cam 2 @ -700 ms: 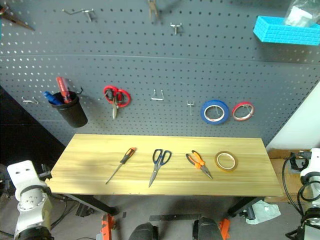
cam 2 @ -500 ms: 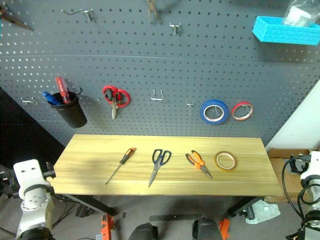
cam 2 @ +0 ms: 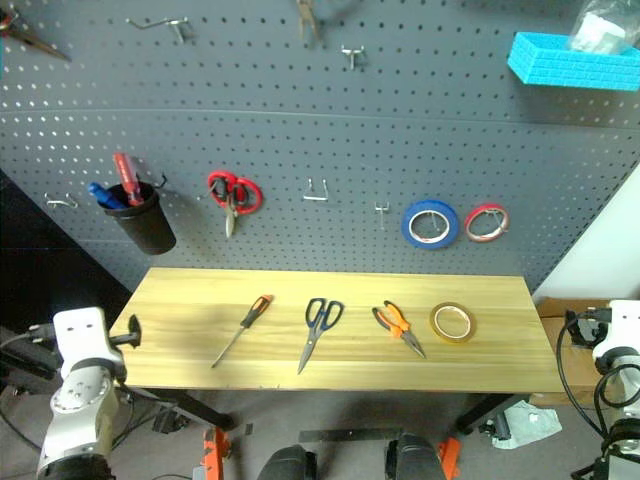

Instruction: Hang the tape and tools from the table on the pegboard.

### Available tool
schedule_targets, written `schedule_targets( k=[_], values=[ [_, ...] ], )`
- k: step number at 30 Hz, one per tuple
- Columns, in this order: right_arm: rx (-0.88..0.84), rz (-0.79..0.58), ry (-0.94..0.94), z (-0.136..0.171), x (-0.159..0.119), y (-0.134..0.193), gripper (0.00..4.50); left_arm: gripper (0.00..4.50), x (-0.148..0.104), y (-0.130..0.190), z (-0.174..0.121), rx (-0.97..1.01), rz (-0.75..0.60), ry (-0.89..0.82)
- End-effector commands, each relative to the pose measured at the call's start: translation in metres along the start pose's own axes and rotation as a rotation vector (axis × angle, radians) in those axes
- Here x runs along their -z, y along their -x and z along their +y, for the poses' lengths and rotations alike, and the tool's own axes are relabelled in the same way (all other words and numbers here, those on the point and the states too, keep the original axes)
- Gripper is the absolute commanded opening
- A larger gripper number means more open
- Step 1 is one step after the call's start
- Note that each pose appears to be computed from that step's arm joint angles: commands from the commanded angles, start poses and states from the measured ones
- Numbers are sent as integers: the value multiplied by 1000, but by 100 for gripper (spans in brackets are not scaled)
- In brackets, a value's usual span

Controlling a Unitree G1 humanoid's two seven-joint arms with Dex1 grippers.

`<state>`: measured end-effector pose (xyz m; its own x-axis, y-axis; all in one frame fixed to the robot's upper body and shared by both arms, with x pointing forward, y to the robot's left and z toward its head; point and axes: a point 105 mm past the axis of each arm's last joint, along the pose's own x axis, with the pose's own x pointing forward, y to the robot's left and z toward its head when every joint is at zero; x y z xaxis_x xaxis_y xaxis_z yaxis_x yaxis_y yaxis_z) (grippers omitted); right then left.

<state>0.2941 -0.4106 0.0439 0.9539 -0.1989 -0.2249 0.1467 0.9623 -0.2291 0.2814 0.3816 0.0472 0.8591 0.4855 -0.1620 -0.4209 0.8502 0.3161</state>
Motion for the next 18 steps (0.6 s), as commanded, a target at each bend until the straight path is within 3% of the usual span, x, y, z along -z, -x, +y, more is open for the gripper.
schedule_targets(
  k=[1,7,13,18],
  values=[
    [-133,-57,87,23,-17,2,450,446,-40,3,-20,89,-139,-101],
    [-304,-119,139,68,-47,12,450,446,-66,20,-74,372,-221,-199],
    [-529,-1,245,132,-53,23,450,446,-93,44,-137,694,-311,-266],
    [-646,58,237,168,-59,28,450,446,-108,60,-165,878,-364,-338]
  ],
)
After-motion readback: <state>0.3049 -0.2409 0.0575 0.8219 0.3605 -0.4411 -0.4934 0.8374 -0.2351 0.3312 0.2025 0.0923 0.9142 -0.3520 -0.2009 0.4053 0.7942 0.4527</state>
